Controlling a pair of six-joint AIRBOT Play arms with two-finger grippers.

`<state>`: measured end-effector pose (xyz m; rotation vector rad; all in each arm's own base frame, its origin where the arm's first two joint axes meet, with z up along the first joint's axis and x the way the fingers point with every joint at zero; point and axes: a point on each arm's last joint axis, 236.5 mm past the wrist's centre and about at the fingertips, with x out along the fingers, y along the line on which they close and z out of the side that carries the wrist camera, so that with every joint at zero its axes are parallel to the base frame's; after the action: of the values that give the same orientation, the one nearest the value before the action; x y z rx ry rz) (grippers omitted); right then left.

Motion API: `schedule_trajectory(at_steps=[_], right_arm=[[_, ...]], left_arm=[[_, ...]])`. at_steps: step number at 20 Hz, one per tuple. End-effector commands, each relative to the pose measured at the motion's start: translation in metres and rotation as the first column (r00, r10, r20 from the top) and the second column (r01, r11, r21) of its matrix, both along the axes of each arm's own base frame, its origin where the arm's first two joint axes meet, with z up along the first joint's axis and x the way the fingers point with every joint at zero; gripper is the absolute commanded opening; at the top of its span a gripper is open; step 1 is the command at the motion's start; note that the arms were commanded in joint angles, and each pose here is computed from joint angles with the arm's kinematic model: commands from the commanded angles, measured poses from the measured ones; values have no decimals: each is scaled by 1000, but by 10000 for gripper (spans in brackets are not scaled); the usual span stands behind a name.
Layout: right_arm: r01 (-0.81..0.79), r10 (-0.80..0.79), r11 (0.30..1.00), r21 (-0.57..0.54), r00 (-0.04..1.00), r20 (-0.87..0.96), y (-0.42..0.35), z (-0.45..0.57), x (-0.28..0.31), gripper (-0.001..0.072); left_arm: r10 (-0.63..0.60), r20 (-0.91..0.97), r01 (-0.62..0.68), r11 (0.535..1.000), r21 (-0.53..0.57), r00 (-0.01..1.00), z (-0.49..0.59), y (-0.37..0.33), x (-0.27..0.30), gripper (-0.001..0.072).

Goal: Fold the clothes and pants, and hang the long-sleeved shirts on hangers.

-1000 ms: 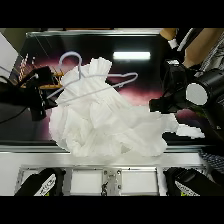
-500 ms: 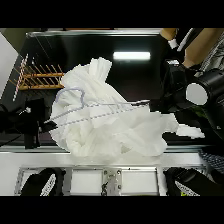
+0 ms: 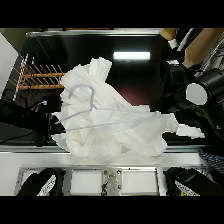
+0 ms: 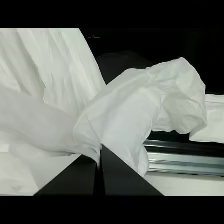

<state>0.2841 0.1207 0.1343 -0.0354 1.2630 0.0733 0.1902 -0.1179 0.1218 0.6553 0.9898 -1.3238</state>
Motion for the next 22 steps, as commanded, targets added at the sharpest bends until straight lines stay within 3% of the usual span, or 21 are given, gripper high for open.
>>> schedule_trajectory(at_steps=[1,6,10,15,22], right_arm=[[0,0,1000,0,1000,-1,0,0,0,16],[0,0,1000,0,1000,-1,0,0,0,16],[0,0,1000,0,1000,-1,0,0,0,16],[0,0,1000,0,1000,-1,0,0,0,16],[-48,50,998,-46,998,44,-7,9,8,15]], left_arm=[[27,-104,-26,1000,8,994,-19,-4,12,12],[64,-97,-66,998,-16,993,-32,-11,38,11],[28,-152,-40,996,-80,988,-38,-26,40,12],[-65,-181,51,996,-77,981,-50,-49,33,12],[-77,-201,63,995,-79,976,-61,-55,32,12]])
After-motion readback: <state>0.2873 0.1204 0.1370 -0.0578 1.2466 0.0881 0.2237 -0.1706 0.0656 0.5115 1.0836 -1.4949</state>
